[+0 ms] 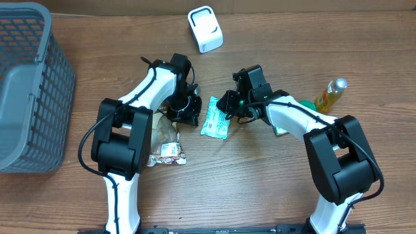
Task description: Scan the item barcode
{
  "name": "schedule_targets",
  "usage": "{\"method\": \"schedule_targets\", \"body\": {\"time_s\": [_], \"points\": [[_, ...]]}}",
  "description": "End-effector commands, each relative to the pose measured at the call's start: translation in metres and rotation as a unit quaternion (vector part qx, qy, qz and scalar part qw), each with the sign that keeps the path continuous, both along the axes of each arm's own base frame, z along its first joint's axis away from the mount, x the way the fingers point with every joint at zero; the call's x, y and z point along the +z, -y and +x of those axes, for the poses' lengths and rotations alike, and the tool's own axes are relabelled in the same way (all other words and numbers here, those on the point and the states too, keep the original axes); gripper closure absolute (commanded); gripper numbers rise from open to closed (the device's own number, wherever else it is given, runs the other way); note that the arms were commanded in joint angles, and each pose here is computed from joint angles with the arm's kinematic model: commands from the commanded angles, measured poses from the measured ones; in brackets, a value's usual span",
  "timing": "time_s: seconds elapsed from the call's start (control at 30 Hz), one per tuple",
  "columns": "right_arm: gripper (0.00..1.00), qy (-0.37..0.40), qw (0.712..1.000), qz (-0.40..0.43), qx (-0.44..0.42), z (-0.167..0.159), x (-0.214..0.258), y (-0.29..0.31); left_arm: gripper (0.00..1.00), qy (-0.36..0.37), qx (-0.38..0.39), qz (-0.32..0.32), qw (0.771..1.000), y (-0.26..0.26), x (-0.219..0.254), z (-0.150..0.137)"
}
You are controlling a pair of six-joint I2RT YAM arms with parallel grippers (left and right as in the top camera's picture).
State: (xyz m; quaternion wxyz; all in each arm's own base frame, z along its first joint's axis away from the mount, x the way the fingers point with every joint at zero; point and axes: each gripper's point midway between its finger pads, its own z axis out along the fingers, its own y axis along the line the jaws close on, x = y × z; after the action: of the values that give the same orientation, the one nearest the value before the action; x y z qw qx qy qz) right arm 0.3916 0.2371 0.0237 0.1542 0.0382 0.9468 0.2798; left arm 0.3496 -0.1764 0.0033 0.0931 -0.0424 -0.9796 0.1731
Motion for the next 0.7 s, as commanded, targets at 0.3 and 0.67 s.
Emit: {"method": "schedule_targets", "body": {"time_s": [0.3, 0.67], "points": [[0.56, 0.065, 0.991, 0.083, 0.084, 0.015, 0.074, -0.018, 0.96, 0.017, -0.01, -0.155, 0.988, 0.042, 0.04, 0.02], [0.43, 0.065, 0.997, 0.012, 0.036, 0.027, 0.049, 0.007, 0.78, 0.002, -0.017, -0.13, 0.991, 0.04, 0.036, 0.01]]}}
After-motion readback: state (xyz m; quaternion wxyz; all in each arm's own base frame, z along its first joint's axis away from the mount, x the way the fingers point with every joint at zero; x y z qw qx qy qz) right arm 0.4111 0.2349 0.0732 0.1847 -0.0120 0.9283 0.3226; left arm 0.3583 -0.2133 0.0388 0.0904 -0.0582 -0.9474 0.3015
